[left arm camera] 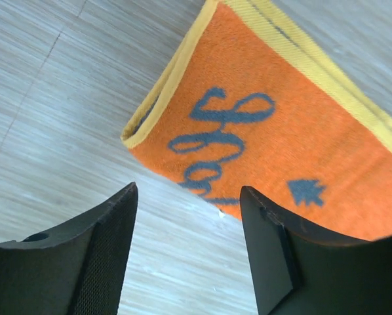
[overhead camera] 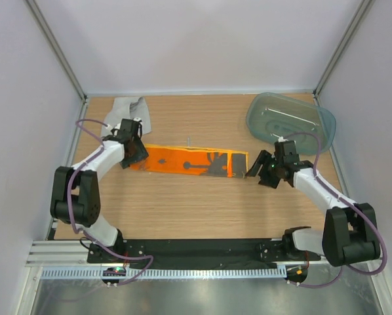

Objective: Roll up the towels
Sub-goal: Fold the towel

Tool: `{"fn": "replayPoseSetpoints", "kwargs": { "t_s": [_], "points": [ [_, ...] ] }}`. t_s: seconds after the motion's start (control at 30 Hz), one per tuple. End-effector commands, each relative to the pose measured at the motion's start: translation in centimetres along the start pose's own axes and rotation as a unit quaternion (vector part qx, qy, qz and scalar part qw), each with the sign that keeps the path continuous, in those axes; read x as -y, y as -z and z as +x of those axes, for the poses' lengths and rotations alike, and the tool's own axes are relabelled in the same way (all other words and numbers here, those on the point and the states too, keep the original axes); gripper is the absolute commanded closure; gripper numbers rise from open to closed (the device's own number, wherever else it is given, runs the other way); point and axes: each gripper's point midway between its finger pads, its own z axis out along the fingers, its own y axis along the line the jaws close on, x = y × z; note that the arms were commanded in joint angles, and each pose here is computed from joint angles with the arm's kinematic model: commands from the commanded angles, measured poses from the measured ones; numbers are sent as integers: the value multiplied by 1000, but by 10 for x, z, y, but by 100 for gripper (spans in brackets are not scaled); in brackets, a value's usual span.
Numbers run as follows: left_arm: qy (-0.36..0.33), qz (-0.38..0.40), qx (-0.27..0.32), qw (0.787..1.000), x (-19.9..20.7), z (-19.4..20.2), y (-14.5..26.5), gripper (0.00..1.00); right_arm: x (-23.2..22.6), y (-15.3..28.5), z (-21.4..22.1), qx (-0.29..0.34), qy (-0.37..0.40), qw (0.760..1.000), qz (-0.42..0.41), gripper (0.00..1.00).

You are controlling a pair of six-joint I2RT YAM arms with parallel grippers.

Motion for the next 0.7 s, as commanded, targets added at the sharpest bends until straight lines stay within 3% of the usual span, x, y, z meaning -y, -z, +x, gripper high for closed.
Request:
{"fn": "replayPoseSetpoints", "kwargs": {
  "t_s": [0.0,0.3,0.47,0.57,0.67],
  "points": [
    [17,27,24,999,6,-14,30,34,-7,-12,14,-23,-26,999,-30,32],
    [-12,63,36,997,4,-30,95,33,8,-34,19,-29,-34,999,-10,35],
    [-35,70,82,994,-9,-44,137,33,9,-51,17,-30,-45,998,-13,37],
    [-52,57,95,992,-20,-44,141,33,10,-59,13,-27,-45,999,-6,39],
    [-60,38,104,992,-30,-41,137,34,11,-65,11,-31,-46,998,-1,53]
  ]
}}
